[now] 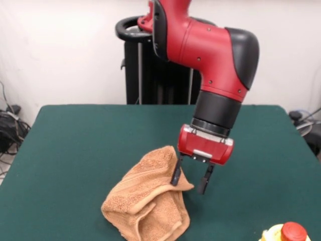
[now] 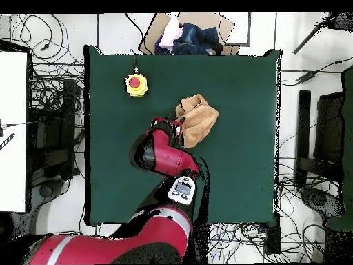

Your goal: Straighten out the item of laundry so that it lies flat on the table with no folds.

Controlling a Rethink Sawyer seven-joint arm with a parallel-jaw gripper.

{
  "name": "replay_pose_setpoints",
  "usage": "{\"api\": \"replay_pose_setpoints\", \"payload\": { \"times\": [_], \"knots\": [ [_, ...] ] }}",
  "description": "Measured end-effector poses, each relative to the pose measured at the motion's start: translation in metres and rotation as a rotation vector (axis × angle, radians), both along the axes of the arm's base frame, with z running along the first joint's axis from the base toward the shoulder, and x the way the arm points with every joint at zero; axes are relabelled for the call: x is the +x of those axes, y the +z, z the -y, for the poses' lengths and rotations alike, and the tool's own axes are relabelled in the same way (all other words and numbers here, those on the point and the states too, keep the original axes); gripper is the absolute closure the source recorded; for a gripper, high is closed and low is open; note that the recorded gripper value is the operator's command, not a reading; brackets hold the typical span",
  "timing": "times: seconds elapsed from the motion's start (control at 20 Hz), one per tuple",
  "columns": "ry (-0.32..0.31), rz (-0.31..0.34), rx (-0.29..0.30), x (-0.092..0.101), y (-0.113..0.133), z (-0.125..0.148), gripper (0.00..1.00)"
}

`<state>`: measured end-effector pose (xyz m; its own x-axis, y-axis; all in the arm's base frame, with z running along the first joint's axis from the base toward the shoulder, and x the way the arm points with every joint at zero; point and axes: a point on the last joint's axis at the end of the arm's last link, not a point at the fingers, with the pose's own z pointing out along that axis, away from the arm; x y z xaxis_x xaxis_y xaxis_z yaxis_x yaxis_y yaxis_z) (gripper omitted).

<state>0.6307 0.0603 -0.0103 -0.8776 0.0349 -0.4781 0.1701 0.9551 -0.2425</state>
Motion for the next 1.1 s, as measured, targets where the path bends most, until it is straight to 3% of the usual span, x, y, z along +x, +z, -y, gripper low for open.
{"api": "replay_pose_setpoints", "payload": {
  "times": [0.3, 1.1],
  "knots": [
    [-0.032, 0.006, 0.0, 0.004, 0.004, 0.021, 0.0],
    [-0.073, 0.083, -0.005, 0.025, 0.054, 0.093, 0.0]
  ]
}}
